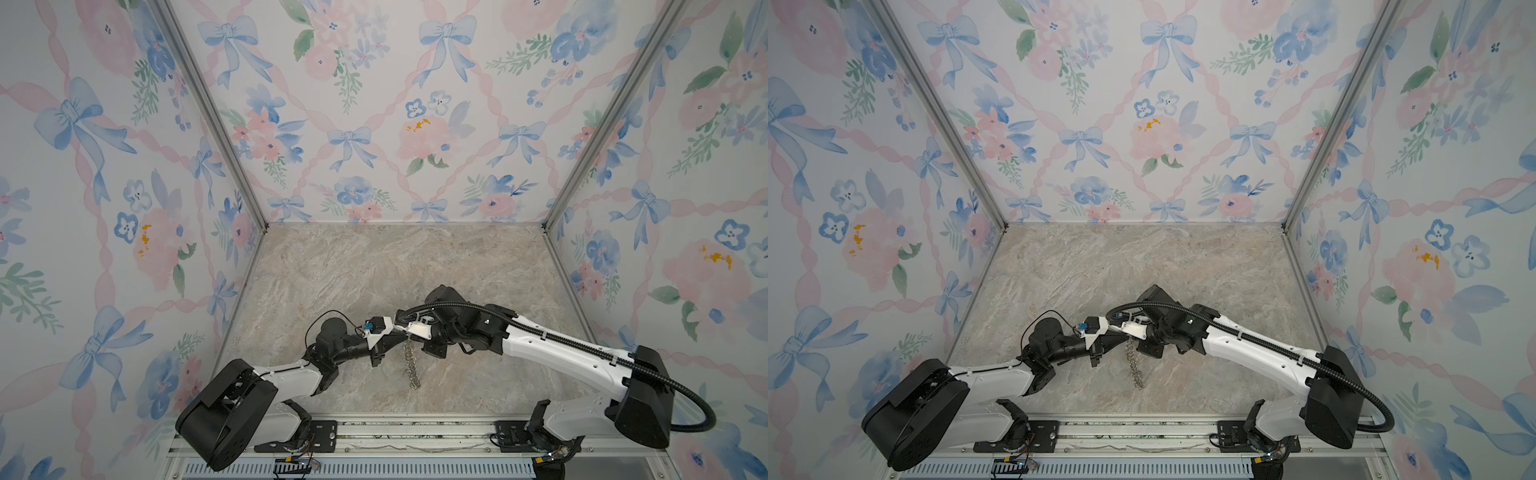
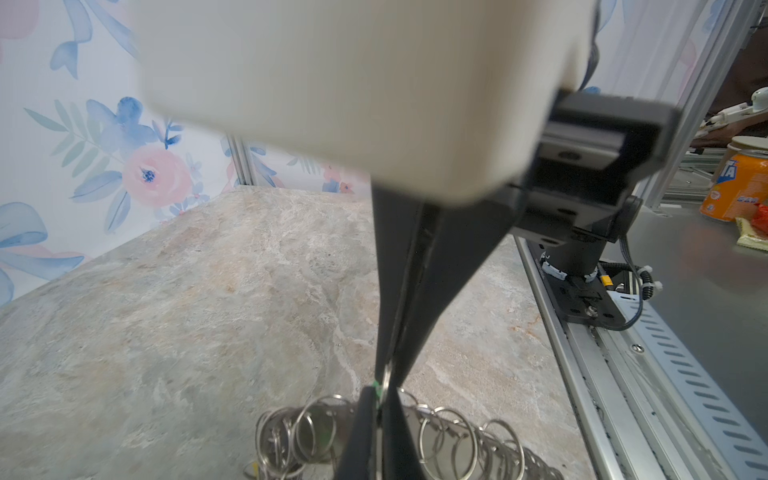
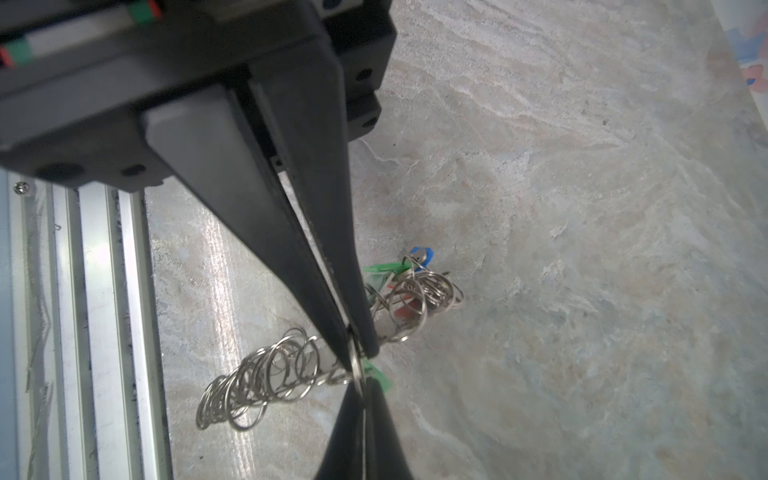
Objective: Put the keys on the keyring
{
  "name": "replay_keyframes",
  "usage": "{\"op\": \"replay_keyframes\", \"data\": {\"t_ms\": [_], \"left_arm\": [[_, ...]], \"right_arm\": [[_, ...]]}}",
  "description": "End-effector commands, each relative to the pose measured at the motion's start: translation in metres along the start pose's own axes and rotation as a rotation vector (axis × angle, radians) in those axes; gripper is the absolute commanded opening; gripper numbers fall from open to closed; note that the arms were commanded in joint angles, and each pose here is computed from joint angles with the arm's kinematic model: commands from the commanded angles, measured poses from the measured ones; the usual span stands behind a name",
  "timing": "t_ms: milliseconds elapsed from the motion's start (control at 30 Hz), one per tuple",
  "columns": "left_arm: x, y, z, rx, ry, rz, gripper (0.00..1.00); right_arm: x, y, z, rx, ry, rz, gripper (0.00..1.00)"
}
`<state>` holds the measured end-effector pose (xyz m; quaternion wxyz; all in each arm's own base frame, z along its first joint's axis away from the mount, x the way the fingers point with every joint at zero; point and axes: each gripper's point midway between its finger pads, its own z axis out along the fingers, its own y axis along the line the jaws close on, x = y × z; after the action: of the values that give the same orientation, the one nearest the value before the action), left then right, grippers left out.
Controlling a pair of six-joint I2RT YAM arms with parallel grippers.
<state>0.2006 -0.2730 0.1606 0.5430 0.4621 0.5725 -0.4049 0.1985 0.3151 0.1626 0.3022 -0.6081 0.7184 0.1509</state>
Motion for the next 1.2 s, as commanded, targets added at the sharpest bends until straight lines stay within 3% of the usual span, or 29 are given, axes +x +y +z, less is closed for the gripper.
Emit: {"op": "replay_keyframes", "data": {"t_ms": [0,433,1167], "left_arm": [[-0.010,0.005,0.003,-0.015,-0.023,-0.006,0.00],[-0.019,-0.002,0.003,0.011,-0.104,-0.021,0.00],[-0.030,-0.010,0.001,0.029,-0.195,0.011,0.00]], "right_arm": [[-0.018,0.003,-0.015,-0.025,-0.178,0.005,0.13],[-0.013,-0.004,-0.030,-0.085,-0.526,0.078,0.14],[-0.004,-0.002,-0.015,-0.144,-0.529,0.132,0.15]]}}
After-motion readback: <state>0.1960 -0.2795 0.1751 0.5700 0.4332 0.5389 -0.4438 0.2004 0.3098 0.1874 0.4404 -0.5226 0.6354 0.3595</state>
